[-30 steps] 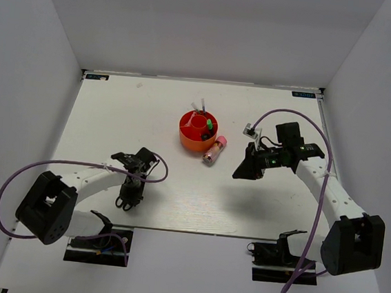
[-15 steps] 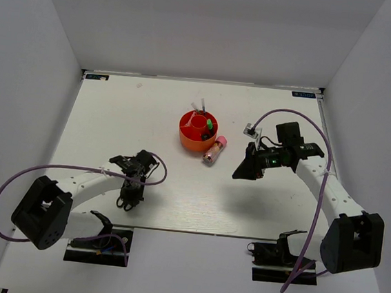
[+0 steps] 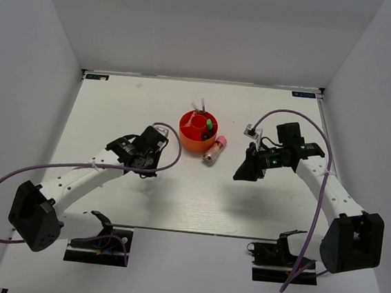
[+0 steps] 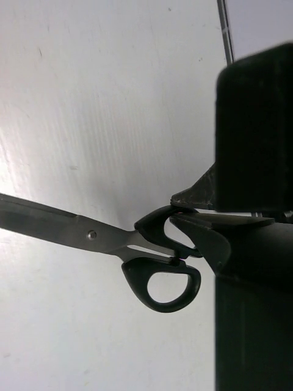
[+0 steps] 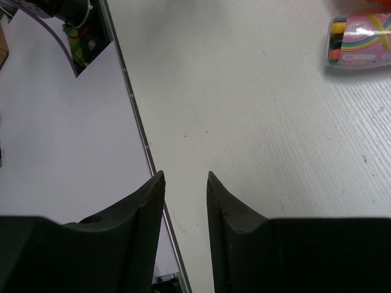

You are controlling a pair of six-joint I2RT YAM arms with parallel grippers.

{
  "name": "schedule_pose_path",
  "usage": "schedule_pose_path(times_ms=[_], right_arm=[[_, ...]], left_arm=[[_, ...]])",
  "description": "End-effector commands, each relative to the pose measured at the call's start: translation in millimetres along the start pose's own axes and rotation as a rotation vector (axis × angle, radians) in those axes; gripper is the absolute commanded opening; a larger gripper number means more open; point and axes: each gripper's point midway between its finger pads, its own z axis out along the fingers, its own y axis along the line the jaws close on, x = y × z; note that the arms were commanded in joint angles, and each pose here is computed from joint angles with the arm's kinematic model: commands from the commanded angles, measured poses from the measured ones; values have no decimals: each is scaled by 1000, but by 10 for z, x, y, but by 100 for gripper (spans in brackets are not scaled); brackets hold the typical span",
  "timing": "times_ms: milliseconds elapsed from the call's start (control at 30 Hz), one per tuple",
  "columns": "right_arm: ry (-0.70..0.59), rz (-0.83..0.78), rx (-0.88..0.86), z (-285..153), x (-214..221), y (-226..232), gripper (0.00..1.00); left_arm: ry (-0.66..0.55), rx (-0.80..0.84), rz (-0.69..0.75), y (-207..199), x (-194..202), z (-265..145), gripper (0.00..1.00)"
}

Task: Sort the stationery into containers
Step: Pick up the stationery from the center of the board, then place the stationery in the storage box.

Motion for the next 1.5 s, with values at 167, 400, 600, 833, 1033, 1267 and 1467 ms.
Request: schedule_pose_path(times_ms=[167,400,600,833,1033,1267,1467], right_arm=[[31,-93,243,-207,-81,-298,38],[12,-160,369,-340,-127,-410,38],[14,-165,393,-381,-130,-443,38],[6,-172,430,-450,-127,-494,38],[8,-165,434,-462,-107,-519,38],[6,-167,437,-471,-107,-526,38],[6,-156,443,-486,-94,-539,38]], left_arm=[[-50,50,359,-148,-576,-387,1],[-121,-8,706,-290,-1228,-553,1],[-133,-170,1066,-253,-1653,-405,1],[-131,-369,1213,-214,-2120,-247,1],[-176,-454,1235,-245,-2375,-272,1],[-184,-571,1244,-90,-2511,-300,1],[-165,-636,1255,29,-2524,-308,1]])
